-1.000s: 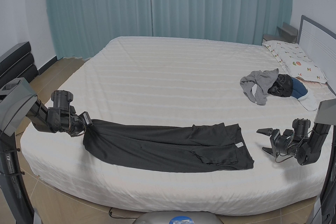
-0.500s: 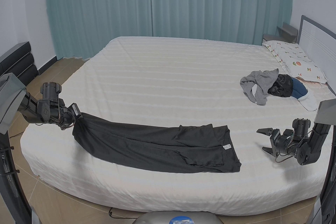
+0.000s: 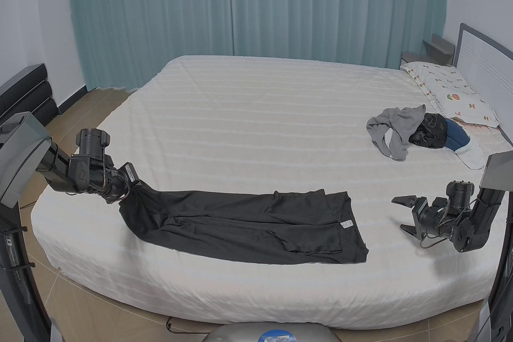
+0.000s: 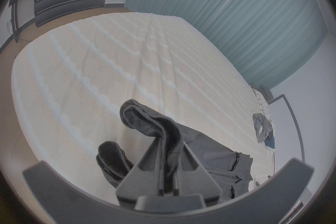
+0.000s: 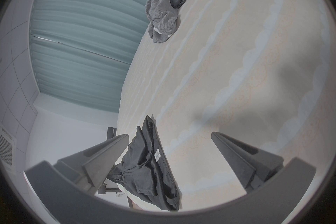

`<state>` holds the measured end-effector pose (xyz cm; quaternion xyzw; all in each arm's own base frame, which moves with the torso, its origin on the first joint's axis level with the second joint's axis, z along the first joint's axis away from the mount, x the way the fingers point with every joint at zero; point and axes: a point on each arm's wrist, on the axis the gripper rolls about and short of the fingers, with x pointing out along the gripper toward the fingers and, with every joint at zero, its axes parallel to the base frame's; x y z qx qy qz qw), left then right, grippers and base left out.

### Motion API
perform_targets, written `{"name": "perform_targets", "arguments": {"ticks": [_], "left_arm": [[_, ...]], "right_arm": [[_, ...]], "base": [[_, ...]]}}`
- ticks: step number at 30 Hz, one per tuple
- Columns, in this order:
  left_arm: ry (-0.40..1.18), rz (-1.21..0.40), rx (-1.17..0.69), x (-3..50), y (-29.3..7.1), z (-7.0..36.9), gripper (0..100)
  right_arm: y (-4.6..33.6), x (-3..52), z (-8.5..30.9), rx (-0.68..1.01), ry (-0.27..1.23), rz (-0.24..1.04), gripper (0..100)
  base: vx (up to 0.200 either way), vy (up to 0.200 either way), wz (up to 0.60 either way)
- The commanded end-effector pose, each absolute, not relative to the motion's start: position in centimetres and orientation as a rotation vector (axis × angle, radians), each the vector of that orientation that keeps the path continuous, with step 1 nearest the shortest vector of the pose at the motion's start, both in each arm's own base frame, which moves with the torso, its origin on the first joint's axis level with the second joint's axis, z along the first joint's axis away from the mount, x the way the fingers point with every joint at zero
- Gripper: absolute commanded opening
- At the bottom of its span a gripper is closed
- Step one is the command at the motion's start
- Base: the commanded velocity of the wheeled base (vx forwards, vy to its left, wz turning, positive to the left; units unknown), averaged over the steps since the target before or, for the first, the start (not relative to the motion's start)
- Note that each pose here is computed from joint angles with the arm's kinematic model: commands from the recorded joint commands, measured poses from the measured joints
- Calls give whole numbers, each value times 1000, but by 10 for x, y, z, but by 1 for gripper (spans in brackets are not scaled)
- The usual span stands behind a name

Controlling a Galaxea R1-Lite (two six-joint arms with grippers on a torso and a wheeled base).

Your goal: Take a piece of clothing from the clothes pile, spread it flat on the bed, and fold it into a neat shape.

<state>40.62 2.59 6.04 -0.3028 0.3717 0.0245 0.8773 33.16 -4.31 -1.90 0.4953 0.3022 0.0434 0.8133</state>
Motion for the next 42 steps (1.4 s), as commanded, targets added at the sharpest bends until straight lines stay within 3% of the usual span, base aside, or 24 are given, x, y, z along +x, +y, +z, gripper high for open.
{"name": "perform_targets", "arguments": {"ticks": [1, 15, 42], "left_arm": [[775, 50, -634, 407, 26, 59, 0], [742, 36, -700, 417, 3, 75, 0], [857, 33, -698, 424, -78, 118, 0]], "right_arm": [[-43, 332, -19, 1057, 645, 93, 100], [-42, 330, -20, 1052, 629, 103, 100], [-43, 330, -21, 1053, 627, 102, 100]], "base": [[0, 0, 0], [0, 0, 0], [0, -200, 0]]}}
